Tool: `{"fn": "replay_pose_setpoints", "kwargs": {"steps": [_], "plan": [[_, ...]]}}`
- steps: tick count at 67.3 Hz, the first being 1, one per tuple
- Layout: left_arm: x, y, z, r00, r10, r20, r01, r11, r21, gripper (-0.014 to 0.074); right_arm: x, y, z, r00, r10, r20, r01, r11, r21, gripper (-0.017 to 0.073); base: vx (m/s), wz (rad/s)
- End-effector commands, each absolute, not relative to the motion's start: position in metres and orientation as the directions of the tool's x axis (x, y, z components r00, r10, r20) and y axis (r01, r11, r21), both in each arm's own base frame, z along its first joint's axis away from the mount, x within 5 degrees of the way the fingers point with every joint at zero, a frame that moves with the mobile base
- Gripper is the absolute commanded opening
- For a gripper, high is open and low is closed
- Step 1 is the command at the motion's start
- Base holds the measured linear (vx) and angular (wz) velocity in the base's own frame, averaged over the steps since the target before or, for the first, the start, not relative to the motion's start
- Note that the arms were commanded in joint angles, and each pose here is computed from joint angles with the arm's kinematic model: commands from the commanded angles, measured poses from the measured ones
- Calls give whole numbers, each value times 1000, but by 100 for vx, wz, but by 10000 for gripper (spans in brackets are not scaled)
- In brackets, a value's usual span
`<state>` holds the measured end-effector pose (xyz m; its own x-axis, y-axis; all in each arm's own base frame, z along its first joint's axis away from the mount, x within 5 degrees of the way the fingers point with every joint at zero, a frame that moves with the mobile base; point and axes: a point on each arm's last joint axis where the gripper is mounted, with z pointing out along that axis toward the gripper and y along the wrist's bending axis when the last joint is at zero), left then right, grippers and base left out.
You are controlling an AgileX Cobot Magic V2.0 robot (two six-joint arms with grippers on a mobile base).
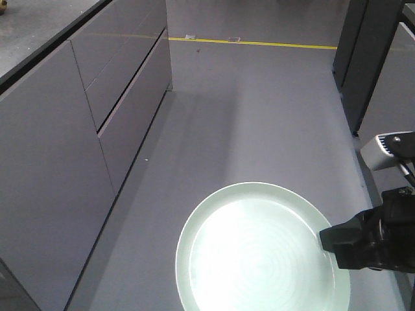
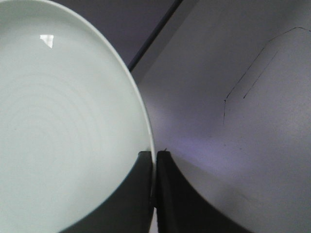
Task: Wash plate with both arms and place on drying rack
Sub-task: 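Drive along the aisle carrying the plate in the right gripper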
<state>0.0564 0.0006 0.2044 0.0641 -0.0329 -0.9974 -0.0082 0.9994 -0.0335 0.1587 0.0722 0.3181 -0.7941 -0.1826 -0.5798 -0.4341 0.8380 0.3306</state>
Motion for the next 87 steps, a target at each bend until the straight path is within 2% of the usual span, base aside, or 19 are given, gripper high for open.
{"fn": "replay_pose_setpoints", "kwargs": {"steps": [1, 87], "plan": [[53, 0, 222, 175, -40, -984, 2, 999, -40, -6, 160, 74, 331, -754, -144, -641, -445, 830, 337, -4, 18, 8], [53, 0, 222, 175, -40, -984, 2, 999, -40, -6, 160, 74, 331, -755, -145, -640, -445, 829, 338, -4, 17, 2]]}}
